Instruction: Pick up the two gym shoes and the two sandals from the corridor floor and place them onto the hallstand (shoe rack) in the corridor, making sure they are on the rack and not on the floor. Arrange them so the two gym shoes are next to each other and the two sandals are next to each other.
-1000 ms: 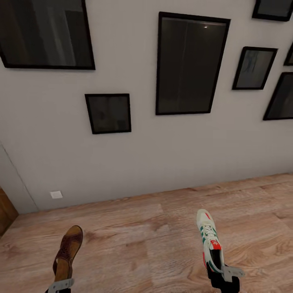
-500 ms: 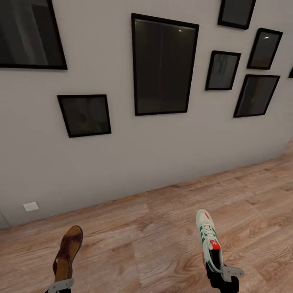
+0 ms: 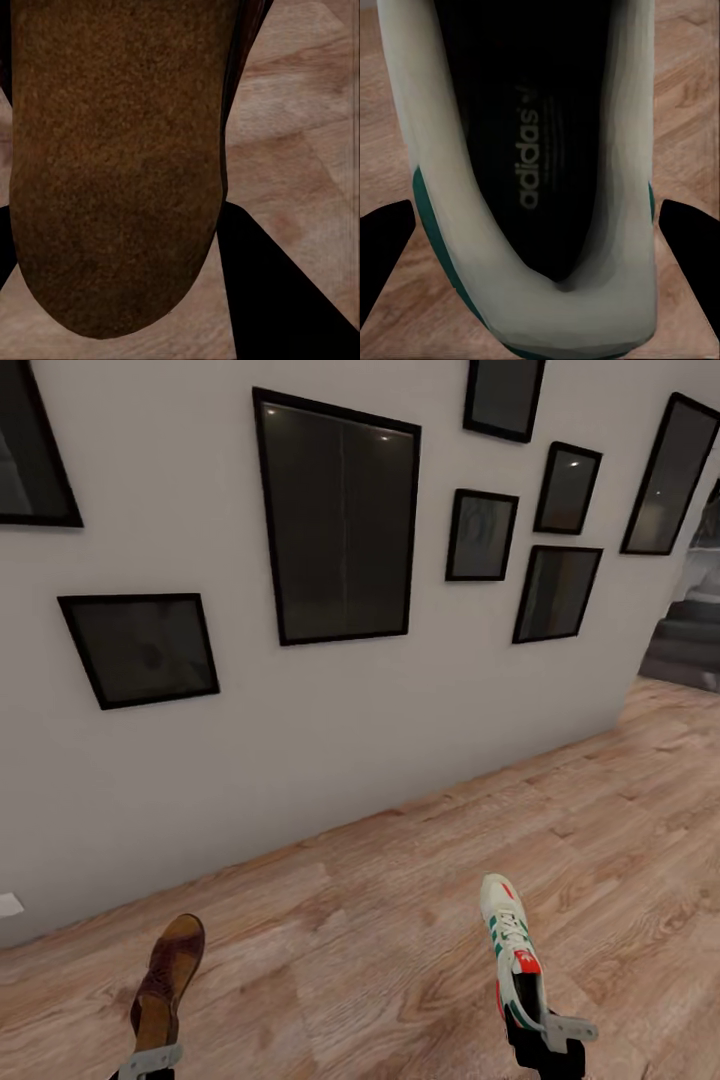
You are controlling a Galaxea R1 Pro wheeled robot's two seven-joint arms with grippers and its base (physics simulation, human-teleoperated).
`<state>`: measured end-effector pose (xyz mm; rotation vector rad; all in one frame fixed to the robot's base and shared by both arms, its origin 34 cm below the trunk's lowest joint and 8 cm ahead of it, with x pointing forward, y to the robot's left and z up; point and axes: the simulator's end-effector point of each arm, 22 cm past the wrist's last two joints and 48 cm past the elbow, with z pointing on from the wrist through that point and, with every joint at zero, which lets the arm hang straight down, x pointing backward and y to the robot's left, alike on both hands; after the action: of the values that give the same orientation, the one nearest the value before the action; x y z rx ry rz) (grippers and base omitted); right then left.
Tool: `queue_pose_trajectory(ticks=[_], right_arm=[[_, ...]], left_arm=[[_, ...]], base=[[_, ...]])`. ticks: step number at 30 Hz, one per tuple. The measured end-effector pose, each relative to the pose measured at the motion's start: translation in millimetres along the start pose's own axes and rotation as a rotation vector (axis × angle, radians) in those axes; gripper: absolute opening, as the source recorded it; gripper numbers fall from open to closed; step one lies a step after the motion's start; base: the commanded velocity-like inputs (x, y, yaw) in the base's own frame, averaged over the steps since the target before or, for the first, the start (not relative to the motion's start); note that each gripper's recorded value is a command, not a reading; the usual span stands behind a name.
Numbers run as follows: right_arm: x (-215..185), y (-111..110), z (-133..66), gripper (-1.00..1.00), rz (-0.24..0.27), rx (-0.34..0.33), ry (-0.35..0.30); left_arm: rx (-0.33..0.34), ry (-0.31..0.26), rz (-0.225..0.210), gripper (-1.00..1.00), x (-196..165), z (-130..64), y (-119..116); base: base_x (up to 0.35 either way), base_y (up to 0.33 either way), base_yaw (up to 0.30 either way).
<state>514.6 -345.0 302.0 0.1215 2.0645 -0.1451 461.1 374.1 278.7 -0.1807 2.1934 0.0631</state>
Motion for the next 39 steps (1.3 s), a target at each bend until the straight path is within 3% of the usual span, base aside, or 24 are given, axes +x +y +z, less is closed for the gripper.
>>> queue_pose_trajectory(ticks=[13,21,39], right_arm=[[0.2,2.6,-0.1,-1.0,0.0,-0.005,0.0],[0.3,3.9,-0.1,-1.0,0.0,-0.01,0.0],[0.1,2.0,0.0,-1.0,0.0,-0.006,0.0]], left_arm=[[0.017,0.006,0.01,-1.0,1.7,0.1,-5.8],[0.028,-0.005,0.039,-1.0,-1.3,0.3,-6.6],[0.03,-0.006,0.04,-1.0,-1.5,0.3,-7.3]], base=[[0.0,0.0,-0.299],[0.0,0.0,-0.3],[0.0,0.0,-0.3]])
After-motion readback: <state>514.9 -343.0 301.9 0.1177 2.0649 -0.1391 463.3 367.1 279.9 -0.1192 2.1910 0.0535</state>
